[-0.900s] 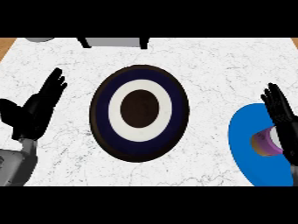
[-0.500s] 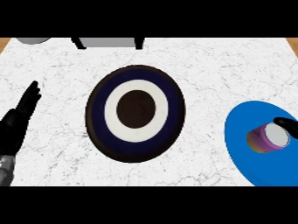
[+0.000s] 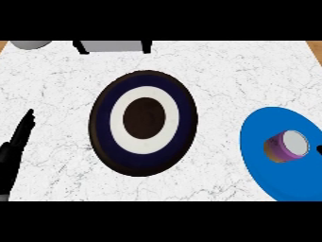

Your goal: Pick the can from the plate and place it in the plate

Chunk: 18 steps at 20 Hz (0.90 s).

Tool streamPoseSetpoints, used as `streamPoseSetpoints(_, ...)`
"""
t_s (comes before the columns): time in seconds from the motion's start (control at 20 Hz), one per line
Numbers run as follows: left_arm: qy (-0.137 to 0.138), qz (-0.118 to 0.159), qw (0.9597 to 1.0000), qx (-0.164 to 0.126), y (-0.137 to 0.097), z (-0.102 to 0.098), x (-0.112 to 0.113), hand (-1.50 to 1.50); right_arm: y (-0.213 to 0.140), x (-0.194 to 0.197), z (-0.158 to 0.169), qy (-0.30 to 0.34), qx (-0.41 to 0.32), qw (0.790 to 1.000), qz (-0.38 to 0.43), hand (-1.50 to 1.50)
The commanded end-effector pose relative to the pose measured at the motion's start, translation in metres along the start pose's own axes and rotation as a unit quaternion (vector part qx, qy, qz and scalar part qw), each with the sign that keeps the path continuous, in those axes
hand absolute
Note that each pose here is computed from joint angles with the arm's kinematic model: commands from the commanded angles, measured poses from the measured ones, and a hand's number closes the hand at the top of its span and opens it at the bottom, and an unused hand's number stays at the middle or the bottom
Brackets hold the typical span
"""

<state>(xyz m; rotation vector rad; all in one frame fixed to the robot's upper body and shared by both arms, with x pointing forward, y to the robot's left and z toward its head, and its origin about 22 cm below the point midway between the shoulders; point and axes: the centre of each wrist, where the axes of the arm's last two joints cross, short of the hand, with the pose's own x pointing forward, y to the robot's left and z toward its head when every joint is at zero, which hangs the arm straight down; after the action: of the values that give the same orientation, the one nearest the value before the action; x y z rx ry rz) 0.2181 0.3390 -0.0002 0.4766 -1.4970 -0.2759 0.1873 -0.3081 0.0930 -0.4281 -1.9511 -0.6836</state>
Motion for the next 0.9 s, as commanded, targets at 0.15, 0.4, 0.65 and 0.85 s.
streamPoseSetpoints(0.15, -0.001, -0.001, 1.0000, -0.005, -0.005, 0.011, -0.010, 0.00, -0.028, 0.041, 0.021, 0.046, 0.095, 0.992, 0.075, -1.50)
streamPoseSetpoints(0.4, -0.010, -0.007, 0.9999, 0.004, -0.001, 0.010, -0.002, 0.00, -0.042, 0.068, 0.009, 0.110, 0.171, 0.955, 0.216, -1.50)
streamPoseSetpoints(0.65, -0.013, -0.005, 0.9999, 0.002, -0.005, 0.007, -0.011, 0.00, -0.036, 0.089, -0.019, 0.168, 0.191, 0.923, 0.289, -1.50)
streamPoseSetpoints(0.85, -0.010, -0.004, 0.9999, -0.002, 0.000, 0.005, -0.006, 0.00, -0.034, 0.093, -0.033, 0.221, 0.218, 0.891, 0.332, -1.50)
